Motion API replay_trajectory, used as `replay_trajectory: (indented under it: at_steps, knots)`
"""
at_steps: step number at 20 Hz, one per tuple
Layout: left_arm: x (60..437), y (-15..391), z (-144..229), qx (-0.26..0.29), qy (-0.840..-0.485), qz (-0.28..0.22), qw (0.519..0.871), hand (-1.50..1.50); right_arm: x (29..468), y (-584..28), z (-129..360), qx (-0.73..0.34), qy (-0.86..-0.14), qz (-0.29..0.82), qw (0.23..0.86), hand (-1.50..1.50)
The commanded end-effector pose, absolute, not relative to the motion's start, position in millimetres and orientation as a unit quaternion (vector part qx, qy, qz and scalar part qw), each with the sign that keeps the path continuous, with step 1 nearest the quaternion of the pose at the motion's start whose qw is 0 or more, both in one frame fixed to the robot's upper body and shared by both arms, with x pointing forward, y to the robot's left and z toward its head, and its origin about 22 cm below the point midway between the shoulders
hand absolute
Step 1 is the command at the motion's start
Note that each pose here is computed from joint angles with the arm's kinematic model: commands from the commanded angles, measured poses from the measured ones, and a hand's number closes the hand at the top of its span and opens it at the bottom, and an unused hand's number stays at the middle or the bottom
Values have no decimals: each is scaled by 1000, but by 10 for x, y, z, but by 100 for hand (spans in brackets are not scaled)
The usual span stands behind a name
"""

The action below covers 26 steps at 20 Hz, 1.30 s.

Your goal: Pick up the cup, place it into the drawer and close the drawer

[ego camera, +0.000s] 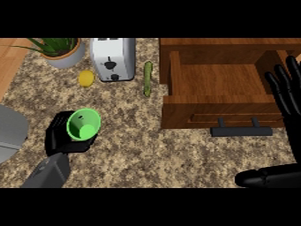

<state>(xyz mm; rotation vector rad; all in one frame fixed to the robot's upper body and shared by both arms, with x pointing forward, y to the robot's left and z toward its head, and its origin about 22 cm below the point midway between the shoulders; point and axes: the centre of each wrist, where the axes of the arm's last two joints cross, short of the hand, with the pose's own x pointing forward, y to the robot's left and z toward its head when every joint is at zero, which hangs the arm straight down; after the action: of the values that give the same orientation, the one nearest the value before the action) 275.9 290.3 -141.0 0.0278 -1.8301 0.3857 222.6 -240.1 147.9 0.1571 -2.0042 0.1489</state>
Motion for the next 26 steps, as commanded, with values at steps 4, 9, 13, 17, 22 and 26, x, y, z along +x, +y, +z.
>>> replay_trajectory:
  at_steps: [4,9,13,17,22,26]
  knots:
    - [2697,2971,-1359,-49,-829,134,540,150,2137,-2395,1500,69,-839,55,537,-150]
    - [2843,2835,-1110,-107,-846,114,509,150,2176,-2509,1314,54,-836,55,543,-150]
    - [3032,2688,-749,-114,-851,64,508,150,2113,-2395,1419,52,-836,51,544,-150]
    - [3158,2504,-355,-141,-857,38,495,150,2082,-2424,1409,56,-829,52,554,-150]
    - [3302,2094,290,-163,-855,46,490,150,2110,-2505,1476,67,-836,46,542,-150]
    - [3353,1962,600,-166,-855,36,489,150,2196,-2403,1359,61,-836,60,542,-150]
